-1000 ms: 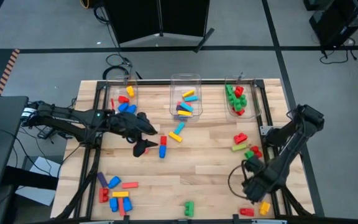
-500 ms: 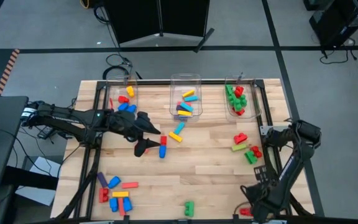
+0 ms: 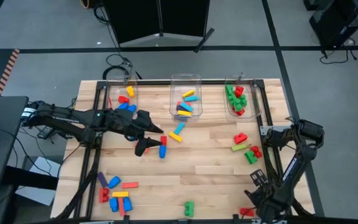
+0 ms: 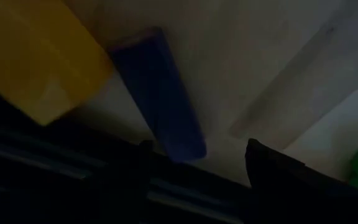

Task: Sort blocks by size
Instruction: Put the purple block into the middle transparent bin

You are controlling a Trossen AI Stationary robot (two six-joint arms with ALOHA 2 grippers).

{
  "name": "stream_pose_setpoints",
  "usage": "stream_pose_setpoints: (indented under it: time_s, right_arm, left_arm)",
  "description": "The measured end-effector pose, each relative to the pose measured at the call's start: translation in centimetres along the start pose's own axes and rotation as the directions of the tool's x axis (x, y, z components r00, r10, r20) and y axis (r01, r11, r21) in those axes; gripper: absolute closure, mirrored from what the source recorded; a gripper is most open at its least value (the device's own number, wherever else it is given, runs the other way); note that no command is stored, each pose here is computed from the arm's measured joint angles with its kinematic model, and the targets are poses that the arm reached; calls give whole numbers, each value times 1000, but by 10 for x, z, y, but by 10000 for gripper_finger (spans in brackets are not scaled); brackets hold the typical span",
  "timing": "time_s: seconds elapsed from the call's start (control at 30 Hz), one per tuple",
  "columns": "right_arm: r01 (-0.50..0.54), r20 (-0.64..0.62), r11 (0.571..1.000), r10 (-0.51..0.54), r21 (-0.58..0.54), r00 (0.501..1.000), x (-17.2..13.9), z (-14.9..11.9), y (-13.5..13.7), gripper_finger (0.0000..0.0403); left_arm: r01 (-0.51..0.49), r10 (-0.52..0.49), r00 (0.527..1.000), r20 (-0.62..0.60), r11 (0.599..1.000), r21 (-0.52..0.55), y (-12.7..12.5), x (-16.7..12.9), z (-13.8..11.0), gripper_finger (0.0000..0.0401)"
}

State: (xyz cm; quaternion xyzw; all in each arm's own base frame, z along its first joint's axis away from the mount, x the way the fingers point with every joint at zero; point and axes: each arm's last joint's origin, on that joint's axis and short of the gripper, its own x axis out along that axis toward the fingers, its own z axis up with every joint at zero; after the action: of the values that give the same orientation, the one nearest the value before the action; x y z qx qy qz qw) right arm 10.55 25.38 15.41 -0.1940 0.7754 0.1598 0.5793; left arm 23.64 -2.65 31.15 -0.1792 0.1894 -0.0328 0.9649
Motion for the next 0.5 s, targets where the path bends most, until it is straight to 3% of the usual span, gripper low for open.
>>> stream_pose_setpoints:
  time_s: [0.5]
  right_arm:
    - [-30,62,1000,29,6,998,25,-1,-6,160]
  left_arm:
    - [-13,14,1000,27,1000,-19,0,0,2,109]
